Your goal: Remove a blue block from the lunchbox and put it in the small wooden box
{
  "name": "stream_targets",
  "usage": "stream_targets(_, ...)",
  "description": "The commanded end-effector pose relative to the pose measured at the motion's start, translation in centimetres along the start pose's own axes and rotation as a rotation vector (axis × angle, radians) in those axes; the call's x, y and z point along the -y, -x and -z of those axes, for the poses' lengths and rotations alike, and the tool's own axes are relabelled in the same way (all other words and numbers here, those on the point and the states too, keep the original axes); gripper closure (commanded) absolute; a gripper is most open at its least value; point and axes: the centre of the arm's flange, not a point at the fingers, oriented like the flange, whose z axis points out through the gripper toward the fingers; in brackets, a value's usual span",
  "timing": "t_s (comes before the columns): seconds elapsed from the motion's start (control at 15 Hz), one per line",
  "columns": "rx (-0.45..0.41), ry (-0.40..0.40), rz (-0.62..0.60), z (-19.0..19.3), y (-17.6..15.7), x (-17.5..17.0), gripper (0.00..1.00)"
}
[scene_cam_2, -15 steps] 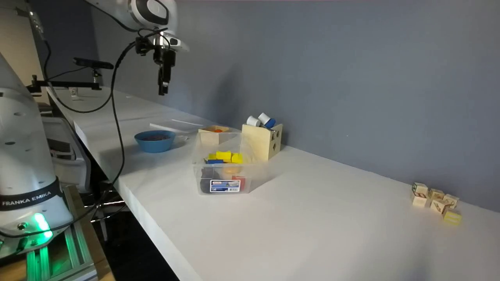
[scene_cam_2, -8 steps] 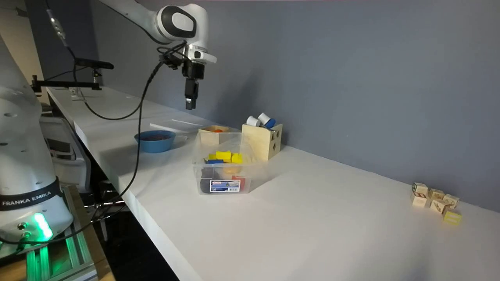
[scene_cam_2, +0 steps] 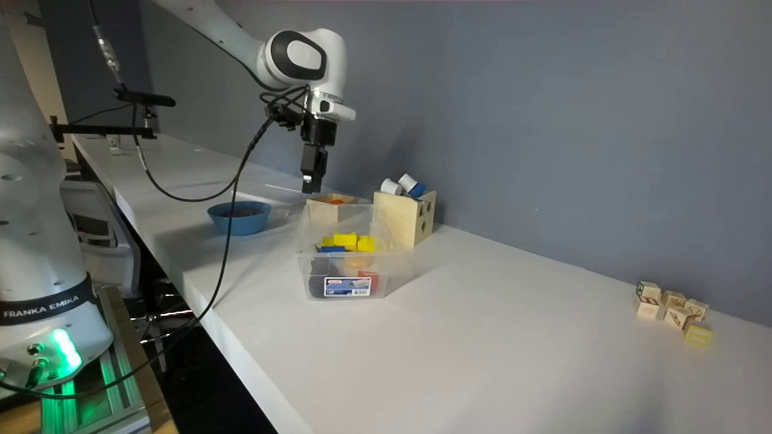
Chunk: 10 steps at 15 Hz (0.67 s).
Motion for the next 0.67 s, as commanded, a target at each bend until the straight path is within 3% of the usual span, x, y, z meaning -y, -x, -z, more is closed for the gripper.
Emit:
stream_targets(0.0,0.007,0.005,-0.003,-0.4,-0.2,-0.1,0.00)
stream_targets(0.2,0.013,0.010,-0.003,-0.8,-0.3,0.1,0.00)
stream_targets(0.6,-0.044,-0.018,-0.020,-4.1,-5.2,1.0,0.00)
